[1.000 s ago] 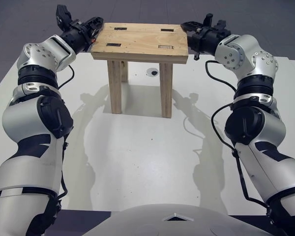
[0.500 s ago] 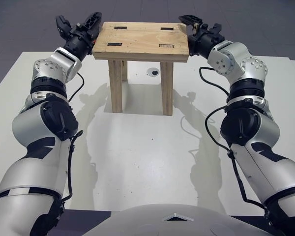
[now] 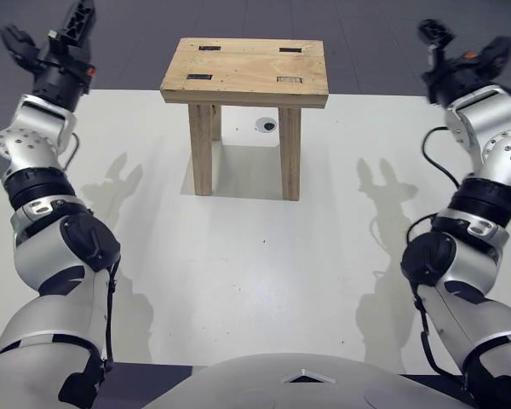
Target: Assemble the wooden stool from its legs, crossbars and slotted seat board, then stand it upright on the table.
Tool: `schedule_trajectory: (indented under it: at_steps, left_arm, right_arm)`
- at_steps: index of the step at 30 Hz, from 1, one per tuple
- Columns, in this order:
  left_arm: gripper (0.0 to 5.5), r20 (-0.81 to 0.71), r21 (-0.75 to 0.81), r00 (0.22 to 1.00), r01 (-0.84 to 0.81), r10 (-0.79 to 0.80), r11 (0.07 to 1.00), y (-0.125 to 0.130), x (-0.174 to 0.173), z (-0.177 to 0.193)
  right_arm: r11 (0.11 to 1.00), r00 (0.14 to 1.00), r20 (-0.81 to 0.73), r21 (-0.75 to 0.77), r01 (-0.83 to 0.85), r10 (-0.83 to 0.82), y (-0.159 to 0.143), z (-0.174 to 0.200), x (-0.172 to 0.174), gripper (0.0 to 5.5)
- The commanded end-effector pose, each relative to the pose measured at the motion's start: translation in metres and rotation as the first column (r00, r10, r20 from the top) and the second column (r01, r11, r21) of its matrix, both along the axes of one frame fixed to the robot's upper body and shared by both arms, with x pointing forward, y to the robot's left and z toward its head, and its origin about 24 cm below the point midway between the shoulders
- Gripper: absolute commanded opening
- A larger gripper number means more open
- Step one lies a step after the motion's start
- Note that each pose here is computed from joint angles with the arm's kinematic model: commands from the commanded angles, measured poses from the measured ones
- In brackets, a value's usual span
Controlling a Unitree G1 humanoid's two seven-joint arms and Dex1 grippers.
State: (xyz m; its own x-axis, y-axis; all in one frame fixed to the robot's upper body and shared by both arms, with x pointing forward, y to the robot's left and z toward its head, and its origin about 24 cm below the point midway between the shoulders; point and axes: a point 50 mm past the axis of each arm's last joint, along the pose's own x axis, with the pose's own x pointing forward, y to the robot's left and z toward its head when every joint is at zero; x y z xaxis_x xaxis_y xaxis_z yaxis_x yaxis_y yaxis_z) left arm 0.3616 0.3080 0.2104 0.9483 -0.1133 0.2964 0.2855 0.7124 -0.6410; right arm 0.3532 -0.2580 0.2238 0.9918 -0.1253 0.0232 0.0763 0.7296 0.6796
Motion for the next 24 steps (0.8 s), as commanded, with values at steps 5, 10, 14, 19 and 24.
schedule_trajectory:
  at_steps: [5,10,14,19,24]
  left_arm:
    - [5.37,0.01,0.208,0.868,-0.487,0.496,0.848,-0.001,-0.031,-0.011]
    - [5.37,0.131,0.23,0.761,-0.646,0.635,0.728,-0.007,-0.037,-0.017]
    - [5.37,0.197,0.347,0.772,-0.632,0.604,0.693,-0.027,-0.028,-0.018]
    - [5.37,0.21,0.361,0.765,-0.639,0.609,0.679,-0.026,-0.027,-0.015]
    - [5.37,0.224,0.378,0.769,-0.635,0.599,0.673,-0.026,-0.026,-0.013]
  right_arm:
    - [0.588,0.891,0.31,-0.671,0.452,-0.331,0.012,-0.007,-0.026,5.4]
    - [0.438,0.831,0.378,-0.718,0.541,-0.408,0.013,-0.028,-0.029,5.4]
    - [0.29,0.769,0.453,-0.74,0.606,-0.45,0.014,-0.03,-0.032,5.4]
    - [0.254,0.753,0.442,-0.753,0.607,-0.488,0.018,-0.035,-0.029,5.4]
    - [0.141,0.712,0.445,-0.788,0.6,-0.543,0.015,-0.036,-0.025,5.4]
